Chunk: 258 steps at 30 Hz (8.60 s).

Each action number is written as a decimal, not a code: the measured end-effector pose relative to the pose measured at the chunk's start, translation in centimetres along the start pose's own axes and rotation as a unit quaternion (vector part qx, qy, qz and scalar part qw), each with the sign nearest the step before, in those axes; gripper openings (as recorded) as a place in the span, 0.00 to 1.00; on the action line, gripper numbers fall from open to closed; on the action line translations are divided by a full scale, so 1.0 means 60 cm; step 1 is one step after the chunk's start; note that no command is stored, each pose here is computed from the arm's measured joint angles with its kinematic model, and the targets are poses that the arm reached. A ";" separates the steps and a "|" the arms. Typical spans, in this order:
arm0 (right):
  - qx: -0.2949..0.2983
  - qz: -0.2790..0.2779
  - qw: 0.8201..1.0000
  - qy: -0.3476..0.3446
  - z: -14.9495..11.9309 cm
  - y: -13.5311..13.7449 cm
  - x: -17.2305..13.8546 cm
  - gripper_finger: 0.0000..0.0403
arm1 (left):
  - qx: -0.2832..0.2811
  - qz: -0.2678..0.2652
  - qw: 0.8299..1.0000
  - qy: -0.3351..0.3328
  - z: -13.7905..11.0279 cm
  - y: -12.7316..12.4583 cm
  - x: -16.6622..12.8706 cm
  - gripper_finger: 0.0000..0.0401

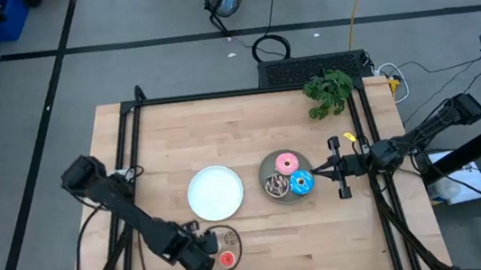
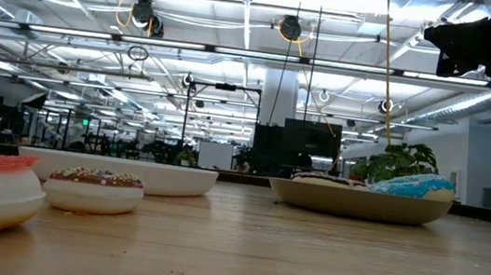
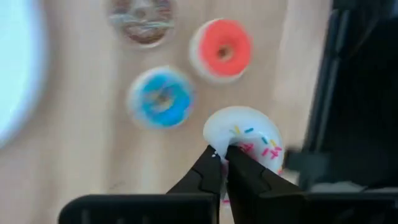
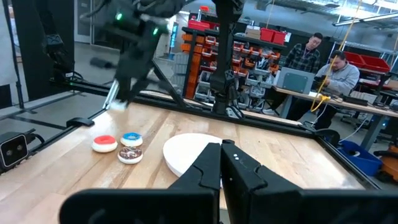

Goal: Pick & Place donuts
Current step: Put the small white donut on the white plate, then put the small blue donut on the white plate

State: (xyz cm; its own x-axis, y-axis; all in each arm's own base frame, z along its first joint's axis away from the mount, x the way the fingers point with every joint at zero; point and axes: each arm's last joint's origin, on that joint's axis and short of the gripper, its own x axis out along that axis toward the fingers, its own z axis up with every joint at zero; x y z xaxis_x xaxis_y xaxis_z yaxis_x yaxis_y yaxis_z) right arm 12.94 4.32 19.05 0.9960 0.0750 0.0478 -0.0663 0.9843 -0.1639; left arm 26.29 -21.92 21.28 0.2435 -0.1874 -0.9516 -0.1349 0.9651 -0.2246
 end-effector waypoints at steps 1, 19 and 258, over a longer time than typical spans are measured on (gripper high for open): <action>0.000 0.000 1.000 0.000 0.000 0.000 0.000 0.00 | 0.004 0.012 1.000 -0.007 0.003 0.007 -0.018 0.05; -0.012 0.001 1.000 0.003 -0.001 0.000 0.000 0.00 | -0.007 0.154 0.988 -0.030 0.137 0.282 -0.057 0.06; -0.011 0.000 1.000 0.012 -0.004 0.001 0.001 0.00 | 0.250 0.144 0.957 -0.018 -0.005 -0.020 0.059 0.10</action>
State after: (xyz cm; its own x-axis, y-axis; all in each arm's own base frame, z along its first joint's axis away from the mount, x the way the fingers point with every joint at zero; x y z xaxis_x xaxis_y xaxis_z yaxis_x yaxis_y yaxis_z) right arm 13.00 4.34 18.78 0.9972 0.0712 0.0248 -0.0653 0.9803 -0.1862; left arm 27.05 -23.82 18.12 0.3004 0.0968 -0.9489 0.2731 0.9444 0.1828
